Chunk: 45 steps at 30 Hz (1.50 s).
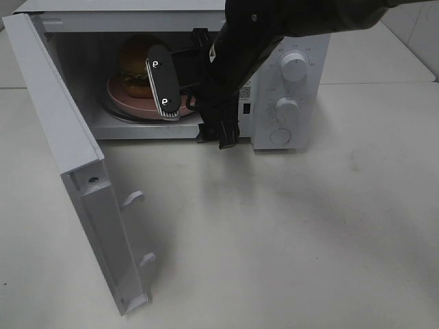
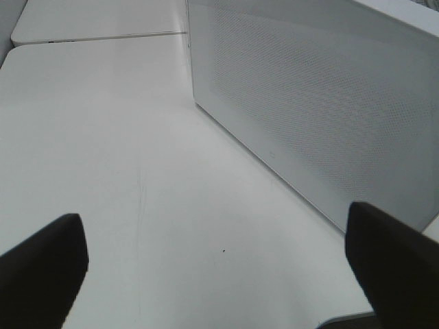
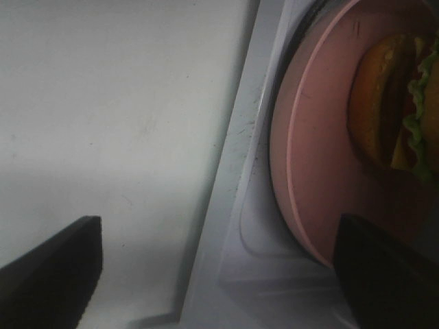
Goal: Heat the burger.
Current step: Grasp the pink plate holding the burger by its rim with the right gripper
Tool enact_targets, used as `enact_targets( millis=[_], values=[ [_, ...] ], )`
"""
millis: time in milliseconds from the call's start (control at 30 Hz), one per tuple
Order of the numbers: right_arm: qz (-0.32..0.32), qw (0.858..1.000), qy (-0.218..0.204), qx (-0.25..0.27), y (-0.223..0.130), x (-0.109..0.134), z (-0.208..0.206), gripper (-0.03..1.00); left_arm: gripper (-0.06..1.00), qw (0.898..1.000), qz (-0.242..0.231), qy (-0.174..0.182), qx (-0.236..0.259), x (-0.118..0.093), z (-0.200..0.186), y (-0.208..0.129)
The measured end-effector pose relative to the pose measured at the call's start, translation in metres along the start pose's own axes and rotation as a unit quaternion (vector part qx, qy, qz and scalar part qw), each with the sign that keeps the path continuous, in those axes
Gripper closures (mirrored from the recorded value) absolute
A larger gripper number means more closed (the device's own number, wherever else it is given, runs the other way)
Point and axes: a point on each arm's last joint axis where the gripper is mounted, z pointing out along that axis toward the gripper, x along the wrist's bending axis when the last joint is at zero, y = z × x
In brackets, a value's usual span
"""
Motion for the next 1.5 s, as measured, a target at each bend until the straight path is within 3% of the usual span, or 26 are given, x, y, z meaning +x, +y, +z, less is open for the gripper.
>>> enact_targets(
  millis=[500,1300,1500],
  values=[
    [0.016,1.0,-0.017,-0.006,0.011,-0.023,0.046,0.13,-0.01,1.0,0.0,0.0,0.0,0.0,0.0,0.0],
    [0.069,0.998,0.011,0.011,0.014,-0.039,0.103,0.2,-0.01,1.0,0.0,0.0,0.0,0.0,0.0,0.0],
    [0.08,0.997,0.019,0.01,0.013,-0.035,0.111,0.32,-0.01,1.0,0.0,0.0,0.0,0.0,0.0,0.0]
  ],
)
